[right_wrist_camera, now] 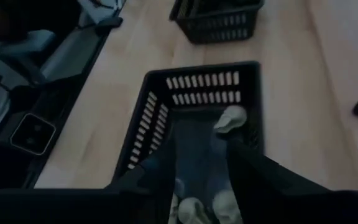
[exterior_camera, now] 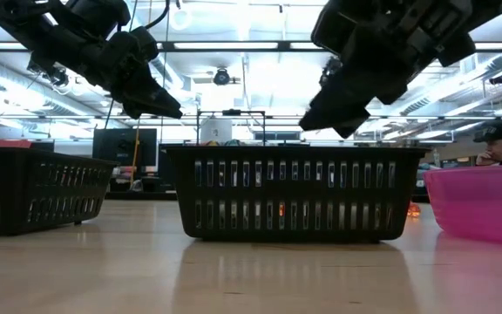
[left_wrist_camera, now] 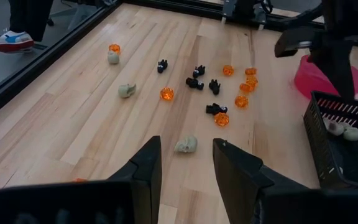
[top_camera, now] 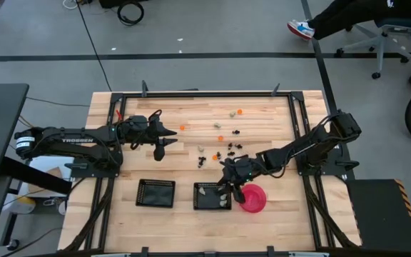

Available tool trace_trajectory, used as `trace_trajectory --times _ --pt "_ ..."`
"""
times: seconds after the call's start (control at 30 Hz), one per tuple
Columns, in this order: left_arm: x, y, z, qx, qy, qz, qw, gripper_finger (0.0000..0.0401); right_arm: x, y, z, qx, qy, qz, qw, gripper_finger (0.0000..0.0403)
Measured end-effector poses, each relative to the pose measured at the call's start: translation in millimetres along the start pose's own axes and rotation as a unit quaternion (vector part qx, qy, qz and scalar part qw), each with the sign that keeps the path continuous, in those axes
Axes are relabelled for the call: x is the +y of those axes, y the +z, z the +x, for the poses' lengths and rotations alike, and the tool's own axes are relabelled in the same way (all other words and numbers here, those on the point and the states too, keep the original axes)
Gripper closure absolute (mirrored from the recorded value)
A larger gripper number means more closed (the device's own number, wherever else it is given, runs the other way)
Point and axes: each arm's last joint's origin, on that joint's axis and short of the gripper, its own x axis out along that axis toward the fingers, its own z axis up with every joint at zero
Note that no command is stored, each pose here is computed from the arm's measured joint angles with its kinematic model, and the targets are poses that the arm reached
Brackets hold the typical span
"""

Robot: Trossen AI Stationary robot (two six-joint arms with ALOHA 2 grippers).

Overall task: Sort Halloween decoration
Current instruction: Put the orange pumpkin toy into the pink bowl

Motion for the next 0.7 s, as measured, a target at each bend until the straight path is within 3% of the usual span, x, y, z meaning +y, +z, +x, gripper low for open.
trace_trajectory --times 0.2,0.33,0.47,0.7 --pt "0.0 -0.3 0.0 0.002 0.000 0.000 1.000 0.0285 -5.0 -1.3 -7.1 0.026 -0.019 0.007 0.999 0.0239" --pt "0.0 -0.6 0.0 0.003 0.000 0.000 1.000 0.0285 -13.1 -1.0 -22.5 0.045 -0.102 0.028 0.993 0.0239" --pt "0.0 -0.7 0.0 0.003 0.000 0.000 1.000 0.0285 -23.0 -13.6 -31.7 0.104 -0.196 0.043 0.974 0.0236" --pt "0.0 -0.6 0.0 0.003 0.000 0.000 1.000 0.0285 -28.1 -24.6 -37.0 0.160 -0.233 0.043 0.958 0.0191"
